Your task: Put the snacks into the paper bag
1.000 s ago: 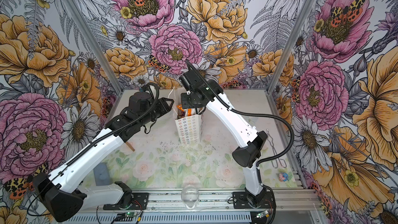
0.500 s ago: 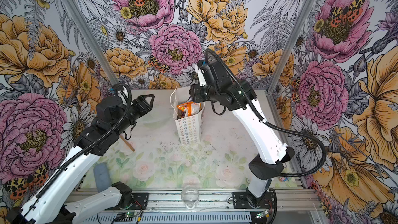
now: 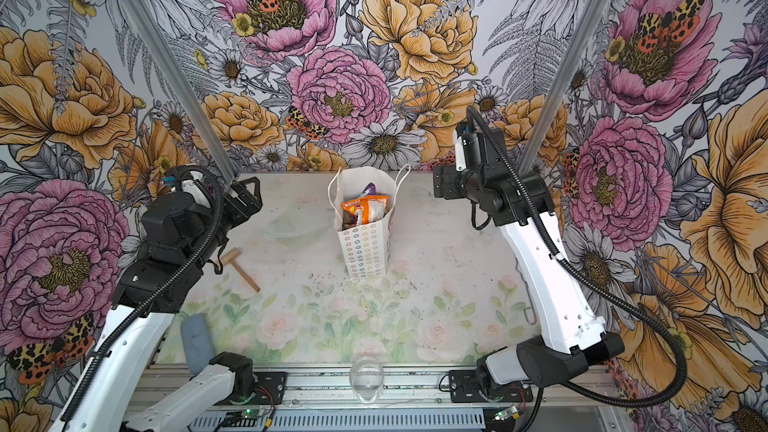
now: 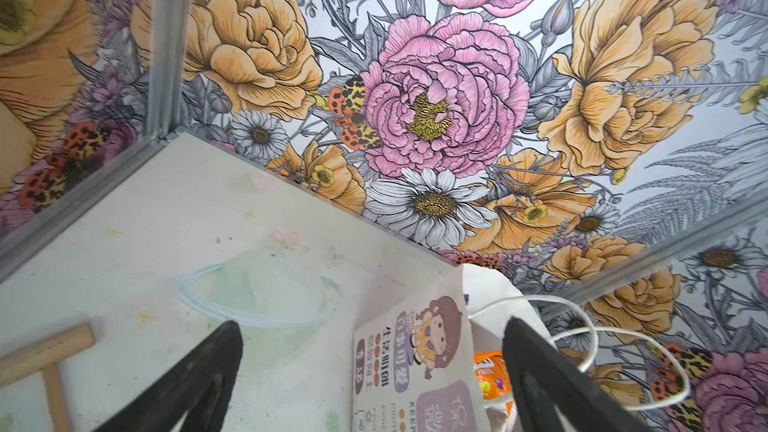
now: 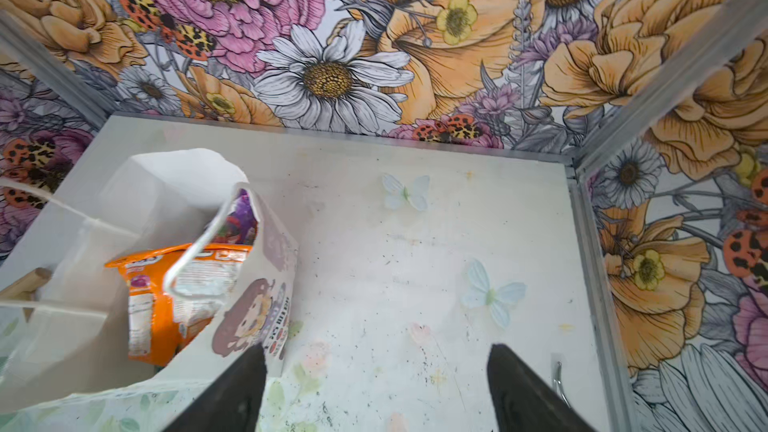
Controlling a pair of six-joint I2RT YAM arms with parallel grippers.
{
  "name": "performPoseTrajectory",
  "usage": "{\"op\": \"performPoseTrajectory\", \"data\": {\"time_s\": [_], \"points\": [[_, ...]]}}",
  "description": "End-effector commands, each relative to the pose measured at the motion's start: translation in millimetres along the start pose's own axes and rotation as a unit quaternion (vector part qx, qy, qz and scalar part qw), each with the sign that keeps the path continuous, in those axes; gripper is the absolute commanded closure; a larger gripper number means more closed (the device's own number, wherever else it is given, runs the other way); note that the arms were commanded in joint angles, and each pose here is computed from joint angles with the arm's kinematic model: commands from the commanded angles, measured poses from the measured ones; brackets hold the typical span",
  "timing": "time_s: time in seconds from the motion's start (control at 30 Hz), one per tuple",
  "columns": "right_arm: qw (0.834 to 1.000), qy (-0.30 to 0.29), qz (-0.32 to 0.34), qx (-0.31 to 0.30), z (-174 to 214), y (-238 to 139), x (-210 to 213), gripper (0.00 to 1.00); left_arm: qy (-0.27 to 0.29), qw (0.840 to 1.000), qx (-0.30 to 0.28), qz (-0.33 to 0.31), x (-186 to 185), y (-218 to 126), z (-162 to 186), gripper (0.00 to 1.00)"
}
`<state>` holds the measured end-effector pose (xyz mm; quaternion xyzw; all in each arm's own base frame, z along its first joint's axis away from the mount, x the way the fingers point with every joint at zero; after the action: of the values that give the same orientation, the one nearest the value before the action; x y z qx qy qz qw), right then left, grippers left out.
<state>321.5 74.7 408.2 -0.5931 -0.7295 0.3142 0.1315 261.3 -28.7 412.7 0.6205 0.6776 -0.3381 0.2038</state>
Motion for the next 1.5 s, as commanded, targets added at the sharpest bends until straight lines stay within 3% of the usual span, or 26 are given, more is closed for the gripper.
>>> {"op": "performPoseTrajectory", "data": {"time_s": [0.0, 0.27, 0.5, 0.63, 0.83, 1.47], "points": [[0.999, 0.01, 0.011, -0.05, -4, 4, -18, 0.12, 0.035, 0.999, -0.023, -0.035, 20, -3, -7, 0.01], [0.997, -0.001, 0.008, -0.073, 43, 64, -32, 0.09, 0.061, 0.994, -0.048, -0.073, 53, 5, -12, 0.01], [0.997, 0.027, 0.052, -0.051, 122, 124, -51, 0.07, 0.089, 0.995, -0.011, -0.049, 67, 30, 13, 0.01], [0.997, 0.042, 0.045, -0.045, 160, 151, -55, 0.06, 0.101, 0.992, -0.024, -0.066, 81, 37, 18, 0.01], [0.993, 0.033, 0.049, -0.098, 181, 168, -49, 0.06, 0.13, 0.988, -0.027, -0.083, 99, 43, 25, 0.01], [0.985, 0.049, 0.113, -0.12, 209, 193, -59, 0.07, 0.167, 0.981, -0.035, -0.091, 132, 73, 41, 0.01]]}}
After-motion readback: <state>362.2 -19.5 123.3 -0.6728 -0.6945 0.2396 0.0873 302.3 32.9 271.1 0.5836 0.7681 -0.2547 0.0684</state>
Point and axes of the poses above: each gripper's point midway between its finger pads, its own y axis out along the fingers, its own x axis along the line the jaws close on, z = x × y, the point moved 4 cm from there along -y, back along the fingers, and after that the axes turned 15 degrees about -y, right-handed, at the moved point
